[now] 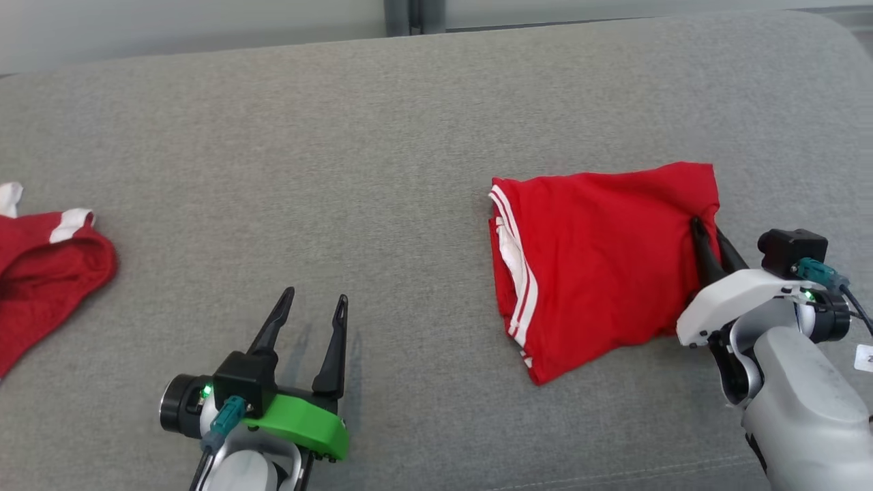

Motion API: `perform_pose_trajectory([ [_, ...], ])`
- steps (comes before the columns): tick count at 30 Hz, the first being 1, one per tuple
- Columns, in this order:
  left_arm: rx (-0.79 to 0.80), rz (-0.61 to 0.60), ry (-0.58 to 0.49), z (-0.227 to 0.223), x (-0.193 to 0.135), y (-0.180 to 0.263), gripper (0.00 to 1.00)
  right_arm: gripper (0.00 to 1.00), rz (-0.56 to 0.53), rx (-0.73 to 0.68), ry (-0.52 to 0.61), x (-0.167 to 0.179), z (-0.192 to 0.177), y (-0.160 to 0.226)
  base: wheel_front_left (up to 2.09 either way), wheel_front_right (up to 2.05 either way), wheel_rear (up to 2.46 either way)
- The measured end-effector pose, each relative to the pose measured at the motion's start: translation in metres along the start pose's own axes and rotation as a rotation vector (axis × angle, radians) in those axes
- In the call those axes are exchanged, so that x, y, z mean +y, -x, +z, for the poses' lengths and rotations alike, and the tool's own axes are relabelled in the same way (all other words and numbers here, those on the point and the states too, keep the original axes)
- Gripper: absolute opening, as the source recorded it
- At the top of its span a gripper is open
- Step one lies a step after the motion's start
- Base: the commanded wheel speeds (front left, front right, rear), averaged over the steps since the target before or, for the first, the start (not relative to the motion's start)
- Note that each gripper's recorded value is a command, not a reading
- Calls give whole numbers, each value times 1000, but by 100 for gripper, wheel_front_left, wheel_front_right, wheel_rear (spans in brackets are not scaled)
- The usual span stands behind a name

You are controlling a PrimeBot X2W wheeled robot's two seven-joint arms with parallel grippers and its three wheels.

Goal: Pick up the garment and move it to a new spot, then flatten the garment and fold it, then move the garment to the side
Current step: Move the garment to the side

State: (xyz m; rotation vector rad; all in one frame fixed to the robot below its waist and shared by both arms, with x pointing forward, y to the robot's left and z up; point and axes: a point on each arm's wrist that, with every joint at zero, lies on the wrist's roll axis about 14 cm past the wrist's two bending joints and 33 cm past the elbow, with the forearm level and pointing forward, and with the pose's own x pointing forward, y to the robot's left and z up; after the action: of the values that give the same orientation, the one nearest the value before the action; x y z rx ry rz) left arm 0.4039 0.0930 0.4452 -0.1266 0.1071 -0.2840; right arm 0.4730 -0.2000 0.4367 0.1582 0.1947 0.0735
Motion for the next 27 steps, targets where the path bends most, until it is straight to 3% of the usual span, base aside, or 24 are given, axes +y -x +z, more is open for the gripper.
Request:
perform_pose_trajectory([
  [10,-3,-218,-5,-2,-68,-35,100,0,-182,-3,-29,-59,-8,66,0,0,0],
  [19,-29,-437,10,3,-143,-60,100,0,-311,-51,-46,-92,2,118,0,0,0],
  [27,-50,-543,22,4,-179,-73,100,0,-360,-72,-41,-106,9,125,0,0,0],
])
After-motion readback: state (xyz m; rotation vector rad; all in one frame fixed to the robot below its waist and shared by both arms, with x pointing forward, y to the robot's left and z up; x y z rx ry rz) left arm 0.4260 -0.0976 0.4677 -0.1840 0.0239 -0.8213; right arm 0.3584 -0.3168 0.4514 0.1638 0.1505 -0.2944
